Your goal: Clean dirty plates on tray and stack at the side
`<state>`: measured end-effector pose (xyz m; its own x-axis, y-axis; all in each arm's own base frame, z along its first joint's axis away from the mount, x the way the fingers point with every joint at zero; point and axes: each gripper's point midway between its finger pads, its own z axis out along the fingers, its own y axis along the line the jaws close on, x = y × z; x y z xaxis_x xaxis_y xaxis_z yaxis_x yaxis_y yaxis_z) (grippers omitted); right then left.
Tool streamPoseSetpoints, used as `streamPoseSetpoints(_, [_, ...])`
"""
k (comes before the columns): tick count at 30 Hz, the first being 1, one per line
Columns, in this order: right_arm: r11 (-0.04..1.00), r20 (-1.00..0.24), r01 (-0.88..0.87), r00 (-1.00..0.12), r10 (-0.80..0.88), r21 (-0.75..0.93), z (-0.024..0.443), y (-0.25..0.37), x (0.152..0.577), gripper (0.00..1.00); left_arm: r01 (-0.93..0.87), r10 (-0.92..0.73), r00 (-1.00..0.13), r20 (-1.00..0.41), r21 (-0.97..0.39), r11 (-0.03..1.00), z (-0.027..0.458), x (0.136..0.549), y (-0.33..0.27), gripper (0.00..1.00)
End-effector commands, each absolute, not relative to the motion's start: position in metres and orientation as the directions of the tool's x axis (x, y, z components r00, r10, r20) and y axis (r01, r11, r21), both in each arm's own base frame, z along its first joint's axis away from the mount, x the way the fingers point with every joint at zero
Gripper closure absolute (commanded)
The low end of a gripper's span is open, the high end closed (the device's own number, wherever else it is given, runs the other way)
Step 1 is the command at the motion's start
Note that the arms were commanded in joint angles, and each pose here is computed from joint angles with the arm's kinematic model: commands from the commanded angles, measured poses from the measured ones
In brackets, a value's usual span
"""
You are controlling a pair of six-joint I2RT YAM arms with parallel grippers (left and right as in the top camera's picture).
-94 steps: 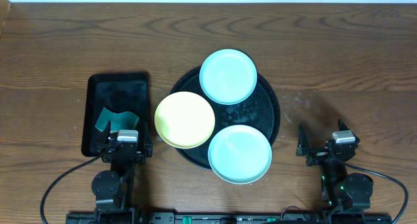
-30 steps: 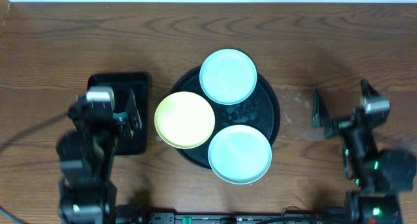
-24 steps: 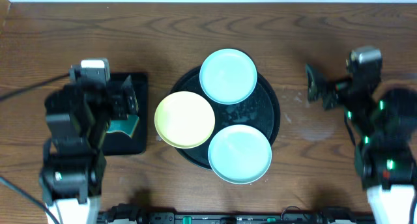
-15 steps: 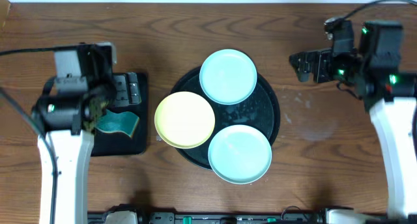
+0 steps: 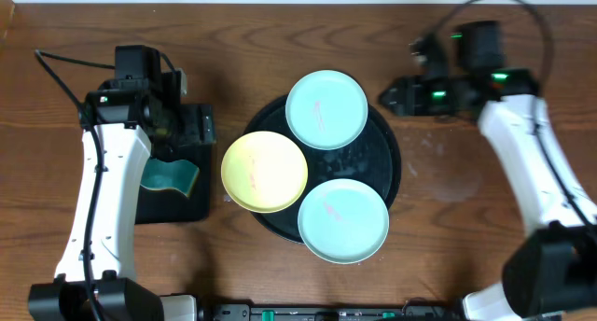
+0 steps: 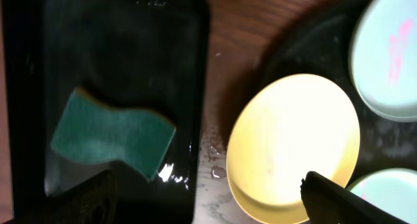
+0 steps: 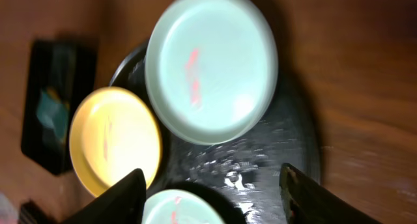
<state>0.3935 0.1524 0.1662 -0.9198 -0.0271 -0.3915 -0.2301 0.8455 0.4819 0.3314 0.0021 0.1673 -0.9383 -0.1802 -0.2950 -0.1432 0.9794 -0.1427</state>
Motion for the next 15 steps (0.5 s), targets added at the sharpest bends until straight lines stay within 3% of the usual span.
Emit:
streamPoseSetpoints(1, [0.886,-0.318,-0.166,-0.948,-0.023,0.433,0.141,0.194,0.385,0.45,-0.385,-0.394,-0.875,-0.28,-0.087,0.919,0.171,0.324,0.037,0.11])
streamPoseSetpoints(6, [0.889,-0.248,-0.217,-0.961,-0.123,0.403,0.097,0.254,0.363,0.51,-0.478,-0.475,-0.847,-0.238,-0.049,0.877,0.167,0.306,0.069,0.16])
streamPoseSetpoints(15, [0.891,-0.127,-0.264,-0.964,-0.232,0.371,0.034,0.288,0.334,0.62,-0.548,-0.542,-0.809,-0.229,-0.04,0.835,0.166,0.296,0.095,0.17])
